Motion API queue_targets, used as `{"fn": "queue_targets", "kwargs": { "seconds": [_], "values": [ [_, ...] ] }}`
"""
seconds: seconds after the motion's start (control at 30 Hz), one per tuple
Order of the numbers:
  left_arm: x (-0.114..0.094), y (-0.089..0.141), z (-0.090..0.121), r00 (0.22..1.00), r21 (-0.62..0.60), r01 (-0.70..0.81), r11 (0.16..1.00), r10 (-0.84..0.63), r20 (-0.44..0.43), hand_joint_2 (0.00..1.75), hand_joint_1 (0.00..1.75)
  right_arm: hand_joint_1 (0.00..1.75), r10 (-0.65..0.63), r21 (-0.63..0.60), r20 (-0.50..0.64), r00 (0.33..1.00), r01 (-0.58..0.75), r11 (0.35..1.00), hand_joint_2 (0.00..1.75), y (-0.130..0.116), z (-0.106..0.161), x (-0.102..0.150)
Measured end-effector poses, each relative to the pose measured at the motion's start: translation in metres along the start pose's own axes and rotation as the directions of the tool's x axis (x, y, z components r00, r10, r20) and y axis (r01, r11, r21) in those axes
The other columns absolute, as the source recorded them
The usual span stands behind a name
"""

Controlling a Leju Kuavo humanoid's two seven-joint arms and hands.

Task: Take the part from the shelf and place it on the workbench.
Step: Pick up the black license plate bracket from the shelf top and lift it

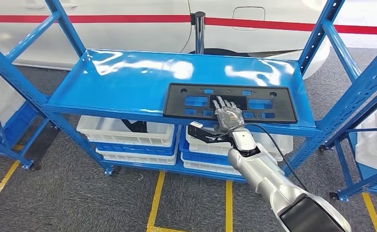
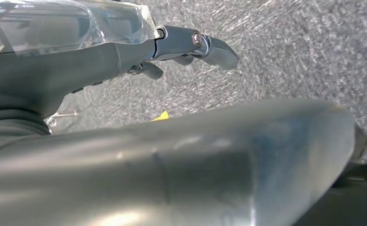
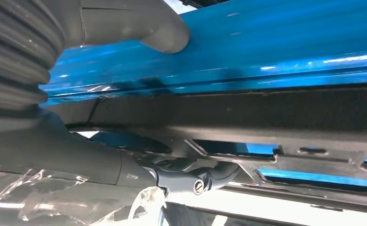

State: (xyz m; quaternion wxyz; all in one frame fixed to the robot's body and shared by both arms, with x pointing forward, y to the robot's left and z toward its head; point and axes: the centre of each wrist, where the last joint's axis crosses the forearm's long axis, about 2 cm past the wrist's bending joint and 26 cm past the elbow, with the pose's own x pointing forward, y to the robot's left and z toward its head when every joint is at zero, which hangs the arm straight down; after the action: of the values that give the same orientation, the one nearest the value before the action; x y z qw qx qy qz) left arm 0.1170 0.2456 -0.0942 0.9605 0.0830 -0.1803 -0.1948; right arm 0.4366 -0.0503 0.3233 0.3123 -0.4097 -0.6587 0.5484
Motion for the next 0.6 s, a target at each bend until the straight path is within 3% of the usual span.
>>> {"fn": "queue_targets", "kwargs": {
  "seconds": [0.03,0.37,0.5,0.6],
  "values": [
    [0.000,0.000,0.000,1.000,-0.003,-0.002,1.000,0.002,0.002,0.00,0.00,1.75,0.001,0.003,-0.006,1.000,-0.001,1.000,1.75,0.000,0.000,-0.001],
    [0.001,0.002,0.000,1.000,-0.009,-0.015,1.000,0.015,0.007,0.00,0.00,1.75,0.009,0.011,-0.033,0.999,-0.009,1.000,1.75,0.000,-0.001,-0.011],
    [0.001,0.002,-0.001,1.000,-0.001,-0.013,1.000,0.013,0.019,1.75,0.00,1.75,0.011,0.008,-0.030,1.000,-0.010,1.000,1.75,-0.002,-0.002,-0.012],
    [0.001,0.002,-0.001,1.000,0.002,-0.007,1.000,0.007,0.024,1.75,0.00,1.75,0.012,0.006,-0.024,1.000,-0.012,1.000,1.75,-0.003,-0.002,-0.012]
  ]
}}
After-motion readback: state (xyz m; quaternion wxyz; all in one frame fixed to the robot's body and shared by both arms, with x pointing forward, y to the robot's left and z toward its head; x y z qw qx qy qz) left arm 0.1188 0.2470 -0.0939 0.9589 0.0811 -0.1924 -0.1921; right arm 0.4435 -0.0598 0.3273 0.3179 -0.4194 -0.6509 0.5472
